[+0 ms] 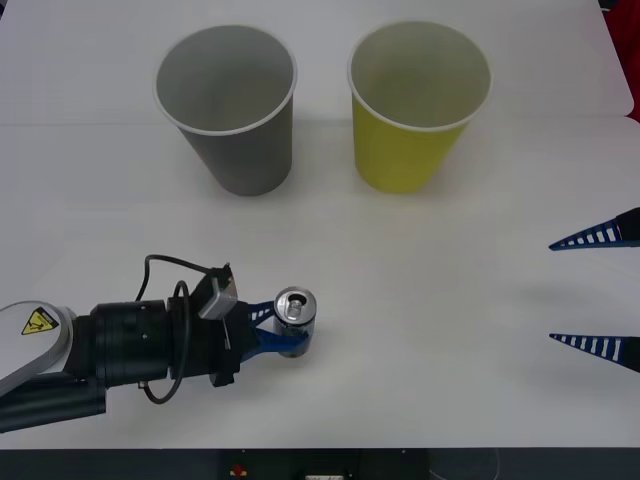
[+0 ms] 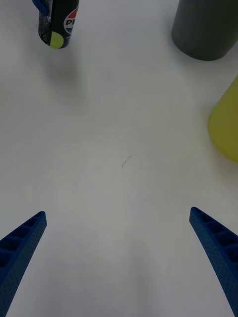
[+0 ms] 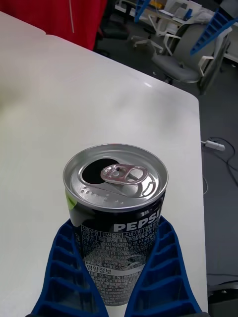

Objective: Put the can into the green bin and the plastic bottle into the gray bin

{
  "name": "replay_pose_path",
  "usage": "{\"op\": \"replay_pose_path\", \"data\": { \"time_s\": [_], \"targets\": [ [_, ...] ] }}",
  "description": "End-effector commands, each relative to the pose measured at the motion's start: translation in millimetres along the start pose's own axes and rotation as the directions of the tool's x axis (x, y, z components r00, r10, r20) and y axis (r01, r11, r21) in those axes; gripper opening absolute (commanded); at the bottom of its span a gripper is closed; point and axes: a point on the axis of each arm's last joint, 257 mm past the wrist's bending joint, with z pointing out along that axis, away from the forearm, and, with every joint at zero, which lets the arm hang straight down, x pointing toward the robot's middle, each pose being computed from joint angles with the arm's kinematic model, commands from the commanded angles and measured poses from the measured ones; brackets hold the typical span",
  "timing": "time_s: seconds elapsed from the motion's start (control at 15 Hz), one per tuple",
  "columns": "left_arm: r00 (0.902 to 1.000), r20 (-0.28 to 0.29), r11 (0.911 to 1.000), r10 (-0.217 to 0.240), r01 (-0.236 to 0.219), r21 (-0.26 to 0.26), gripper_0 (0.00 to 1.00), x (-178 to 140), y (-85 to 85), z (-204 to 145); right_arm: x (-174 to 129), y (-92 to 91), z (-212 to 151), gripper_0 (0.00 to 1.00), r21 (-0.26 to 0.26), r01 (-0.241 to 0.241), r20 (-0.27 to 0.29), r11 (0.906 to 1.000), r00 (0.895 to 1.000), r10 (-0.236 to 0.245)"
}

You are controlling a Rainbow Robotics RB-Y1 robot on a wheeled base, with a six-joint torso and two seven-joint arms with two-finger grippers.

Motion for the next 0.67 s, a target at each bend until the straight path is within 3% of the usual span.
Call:
{"op": "replay_pose_path", "data": {
  "time_s": [0.07, 0.4, 0.53, 0.67],
  "targets": [
    [0.9976, -0.031, 0.9972, -0.062, 0.061, -0.044, 0.00, -16.5, 8.0, -8.6, 0.0, 0.0, 0.0, 1.00, 0.000, 0.000, 0.000, 1.0000, 1.000, 0.000],
    [0.9820, -0.069, 0.9830, -0.176, 0.172, -0.065, 0.00, -55.8, 15.8, -4.9, 0.0, 0.0, 0.0, 1.00, 0.000, 0.000, 0.000, 1.0000, 1.000, 0.000],
    [0.9749, -0.092, 0.9781, -0.203, 0.197, -0.067, 0.00, -75.3, 16.2, -3.4, 0.0, 0.0, 0.0, 1.00, 0.000, 0.000, 0.000, 1.0000, 1.000, 0.000],
    [0.9703, -0.136, 0.9778, -0.200, 0.189, -0.091, 0.00, -96.0, 23.7, -4.6, 0.0, 0.0, 0.0, 1.00, 0.000, 0.000, 0.000, 1.0000, 1.000, 0.000]
  ]
}}
